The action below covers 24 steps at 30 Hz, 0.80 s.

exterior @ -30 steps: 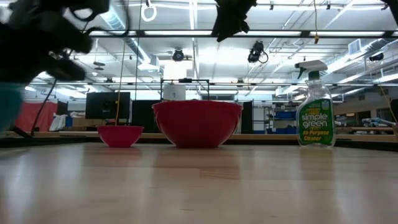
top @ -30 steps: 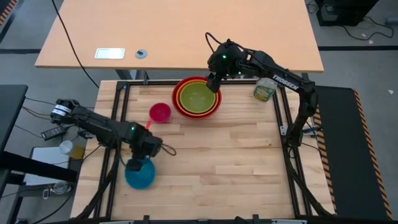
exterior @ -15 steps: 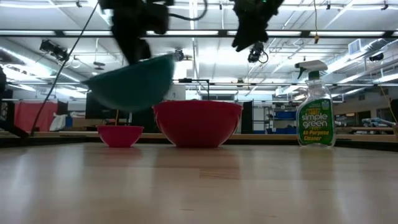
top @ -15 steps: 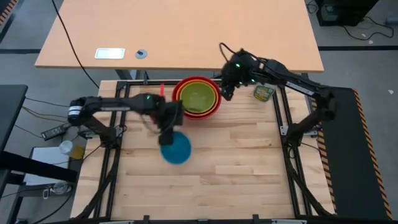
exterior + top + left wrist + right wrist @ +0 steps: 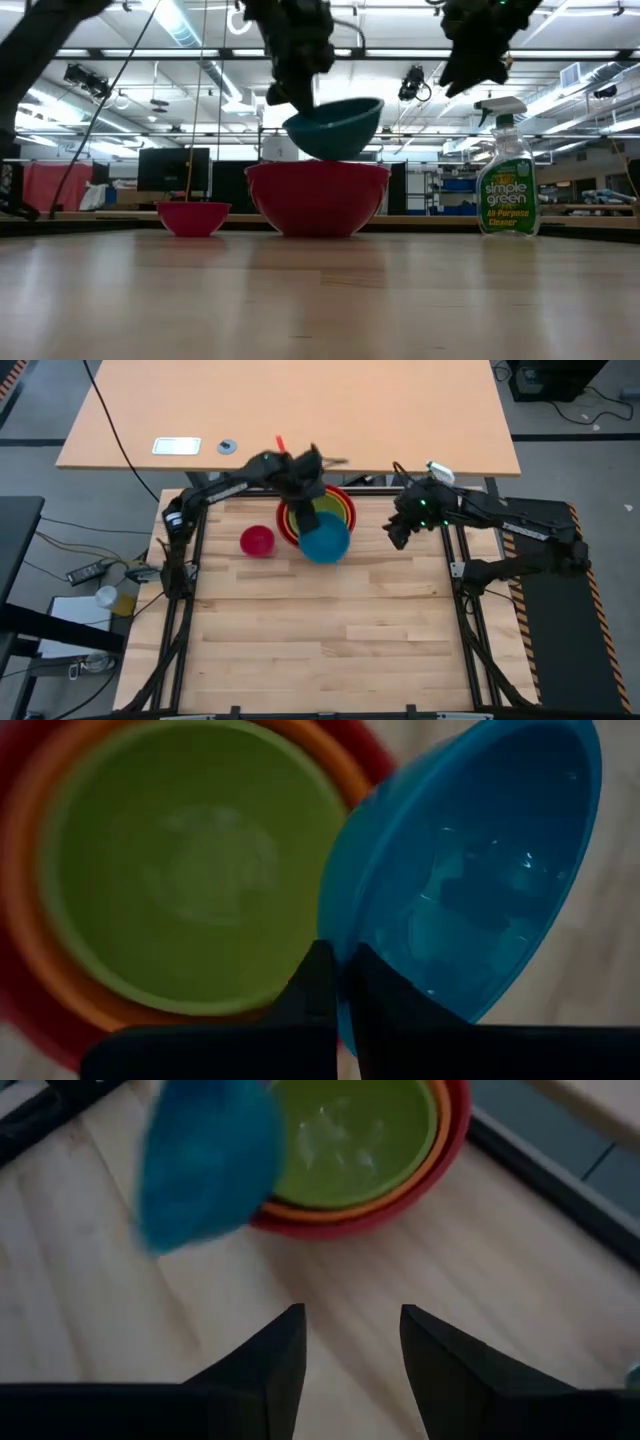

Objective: Nest bowls inside each other
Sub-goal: Stack the blue bowl on top of the green bowl

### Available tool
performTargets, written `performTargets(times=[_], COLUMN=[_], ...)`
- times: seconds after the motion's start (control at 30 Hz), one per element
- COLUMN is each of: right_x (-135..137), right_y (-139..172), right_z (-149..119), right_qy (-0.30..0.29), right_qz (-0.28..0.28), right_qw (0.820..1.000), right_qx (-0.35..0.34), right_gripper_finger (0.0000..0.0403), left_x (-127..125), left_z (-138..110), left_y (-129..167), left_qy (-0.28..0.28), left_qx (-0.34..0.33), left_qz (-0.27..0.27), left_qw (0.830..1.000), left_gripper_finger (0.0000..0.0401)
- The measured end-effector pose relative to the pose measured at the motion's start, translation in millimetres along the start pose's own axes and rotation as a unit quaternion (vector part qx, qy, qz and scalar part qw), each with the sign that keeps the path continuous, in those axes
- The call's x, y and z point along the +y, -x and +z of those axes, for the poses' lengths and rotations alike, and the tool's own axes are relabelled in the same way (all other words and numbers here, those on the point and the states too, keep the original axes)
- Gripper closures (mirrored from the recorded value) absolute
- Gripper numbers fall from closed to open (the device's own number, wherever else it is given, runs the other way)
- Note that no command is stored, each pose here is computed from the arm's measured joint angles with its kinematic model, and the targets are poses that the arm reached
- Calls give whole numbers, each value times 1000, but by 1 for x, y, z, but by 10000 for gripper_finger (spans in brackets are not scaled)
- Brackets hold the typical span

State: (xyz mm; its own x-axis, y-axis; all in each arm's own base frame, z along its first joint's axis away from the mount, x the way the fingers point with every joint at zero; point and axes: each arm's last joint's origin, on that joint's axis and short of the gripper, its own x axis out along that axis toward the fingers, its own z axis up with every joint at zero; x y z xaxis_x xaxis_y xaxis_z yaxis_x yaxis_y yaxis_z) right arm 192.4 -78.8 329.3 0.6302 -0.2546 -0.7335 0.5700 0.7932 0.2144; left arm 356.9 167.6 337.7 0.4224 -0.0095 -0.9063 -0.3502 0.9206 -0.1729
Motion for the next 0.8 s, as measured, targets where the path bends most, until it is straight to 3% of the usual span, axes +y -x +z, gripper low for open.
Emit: performTargets(times=[0.13,0.4,0.57,0.8], right_x=[3,15,22,29], right_y=[-1,-13,-20,-21], right_z=[-19,-37,-41,-43], right_qy=[-25,-54,-55,-57], right_qz=[15,46,45,41], right_qw=[1000,997,997,997], right_qx=[3,-12,-8,-9], right_gripper_finger=[233,233,233,233], left_x=[40,103,113,106], left_z=[10,6,5,8], left_y=[-6,-40,-60,-74], left_qy=[60,148,160,145], left_qx=[-5,36,58,68], left_qz=[19,41,41,51], left_qw=[998,988,985,986], left_gripper_finger=[394,387,380,341])
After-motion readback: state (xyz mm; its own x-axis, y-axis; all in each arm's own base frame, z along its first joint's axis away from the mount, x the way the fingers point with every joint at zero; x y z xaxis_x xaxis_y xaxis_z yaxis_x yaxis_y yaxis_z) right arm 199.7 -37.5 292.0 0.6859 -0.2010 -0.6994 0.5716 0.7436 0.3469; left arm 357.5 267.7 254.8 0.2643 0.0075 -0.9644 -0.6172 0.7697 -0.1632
